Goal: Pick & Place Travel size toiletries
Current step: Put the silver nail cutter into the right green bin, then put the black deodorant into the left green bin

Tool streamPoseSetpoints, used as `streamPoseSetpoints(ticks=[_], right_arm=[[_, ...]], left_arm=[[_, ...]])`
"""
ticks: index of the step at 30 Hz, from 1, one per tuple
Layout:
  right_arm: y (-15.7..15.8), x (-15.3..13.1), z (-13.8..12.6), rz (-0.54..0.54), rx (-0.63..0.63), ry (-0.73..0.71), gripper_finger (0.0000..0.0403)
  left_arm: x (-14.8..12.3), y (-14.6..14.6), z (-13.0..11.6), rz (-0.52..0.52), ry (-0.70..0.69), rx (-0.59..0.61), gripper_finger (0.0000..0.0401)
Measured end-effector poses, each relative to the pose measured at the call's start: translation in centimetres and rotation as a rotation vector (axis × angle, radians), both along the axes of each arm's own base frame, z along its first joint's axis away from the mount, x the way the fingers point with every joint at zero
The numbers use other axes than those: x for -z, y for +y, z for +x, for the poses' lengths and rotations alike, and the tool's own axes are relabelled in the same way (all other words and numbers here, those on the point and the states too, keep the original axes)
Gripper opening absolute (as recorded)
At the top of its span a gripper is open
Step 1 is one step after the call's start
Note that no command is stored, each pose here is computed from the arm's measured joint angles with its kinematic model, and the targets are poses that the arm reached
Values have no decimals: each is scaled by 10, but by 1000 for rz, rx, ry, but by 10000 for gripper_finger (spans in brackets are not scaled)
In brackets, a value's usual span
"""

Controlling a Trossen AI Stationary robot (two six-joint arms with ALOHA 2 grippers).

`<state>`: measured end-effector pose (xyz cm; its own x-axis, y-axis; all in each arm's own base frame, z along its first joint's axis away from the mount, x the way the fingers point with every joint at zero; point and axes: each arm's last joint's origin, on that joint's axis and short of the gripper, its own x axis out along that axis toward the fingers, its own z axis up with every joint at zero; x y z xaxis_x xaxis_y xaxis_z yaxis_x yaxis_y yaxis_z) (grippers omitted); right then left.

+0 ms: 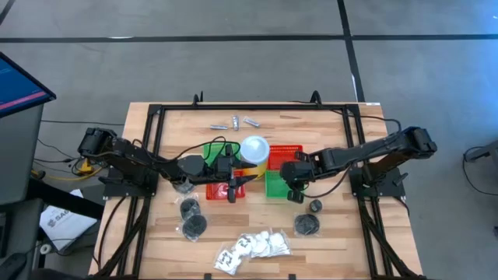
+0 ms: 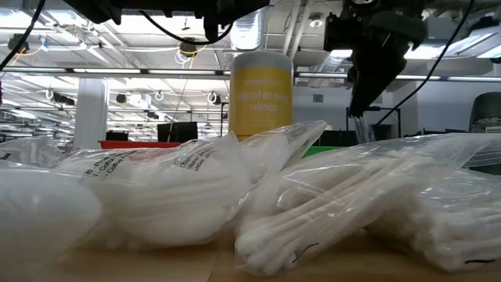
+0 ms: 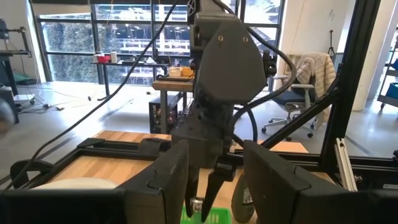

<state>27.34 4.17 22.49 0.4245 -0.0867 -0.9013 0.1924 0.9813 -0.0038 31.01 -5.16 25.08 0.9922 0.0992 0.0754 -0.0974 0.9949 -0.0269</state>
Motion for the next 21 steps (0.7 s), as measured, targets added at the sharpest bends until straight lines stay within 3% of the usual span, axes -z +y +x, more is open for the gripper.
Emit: streamPoseSetpoints(ticks=[7,21], right_arm=[[0,12,-3,2,7,-4,58],[-1,24,-6,0,16,-2,113]], left_arm=[[0,0,0,0,1,0,143],[0,0,0,0,0,0,145]])
